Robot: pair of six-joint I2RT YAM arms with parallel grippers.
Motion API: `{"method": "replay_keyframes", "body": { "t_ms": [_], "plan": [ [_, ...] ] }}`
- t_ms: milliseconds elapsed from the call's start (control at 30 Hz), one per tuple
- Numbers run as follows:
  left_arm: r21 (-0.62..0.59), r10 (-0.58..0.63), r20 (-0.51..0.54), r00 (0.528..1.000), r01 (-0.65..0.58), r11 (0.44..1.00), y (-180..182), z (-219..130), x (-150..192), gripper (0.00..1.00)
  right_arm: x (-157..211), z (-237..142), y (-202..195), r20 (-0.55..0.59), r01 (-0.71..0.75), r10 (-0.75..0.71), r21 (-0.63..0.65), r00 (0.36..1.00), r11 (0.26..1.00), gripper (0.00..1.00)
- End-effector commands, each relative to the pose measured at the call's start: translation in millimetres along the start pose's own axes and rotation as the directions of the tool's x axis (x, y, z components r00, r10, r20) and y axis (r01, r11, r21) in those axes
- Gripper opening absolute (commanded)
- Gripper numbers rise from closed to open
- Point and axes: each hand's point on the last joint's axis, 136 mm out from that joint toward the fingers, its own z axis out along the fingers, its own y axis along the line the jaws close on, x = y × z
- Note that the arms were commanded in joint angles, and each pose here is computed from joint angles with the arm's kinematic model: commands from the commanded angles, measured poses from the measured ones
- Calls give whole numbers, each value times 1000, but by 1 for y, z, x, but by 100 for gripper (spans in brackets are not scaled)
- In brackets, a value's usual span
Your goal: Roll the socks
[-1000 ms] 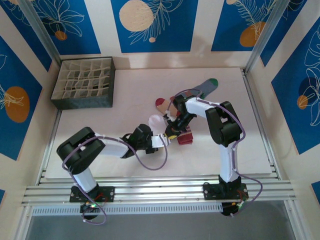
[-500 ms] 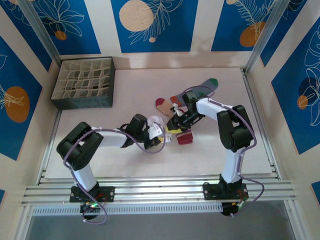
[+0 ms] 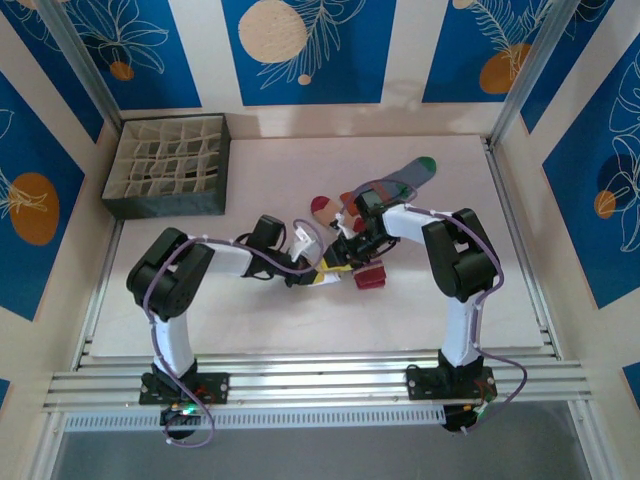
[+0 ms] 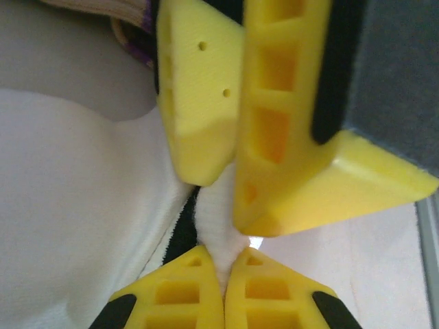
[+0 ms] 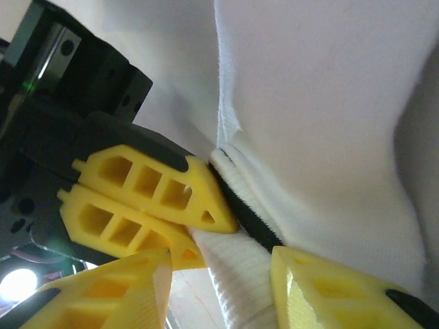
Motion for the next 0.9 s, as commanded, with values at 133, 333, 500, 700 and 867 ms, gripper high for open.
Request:
{"method": "replay_keyframes", "body": {
  "t_ms": [133,333,500,700,867],
  "plan": [
    [-47,-275,6,962,275,960,38,-3,23,0,22,10,-17,-61,-44,47,42,997,998,37],
    [-71,-285,-15,958,284,956,42,-2,28,0,25,16,-20,-88,-47,54,78,995,996,18],
    [-95,-193,6,981,193,977,37,-9,22,11,28,16,-28,-116,-79,96,140,989,987,2],
    [-150,56,43,997,-49,987,15,-29,5,27,34,16,-38,-167,-122,156,195,974,973,0],
    [-243,309,49,950,-288,926,-4,-38,-5,29,35,14,-36,-190,-122,159,195,969,973,0]
  ]
}}
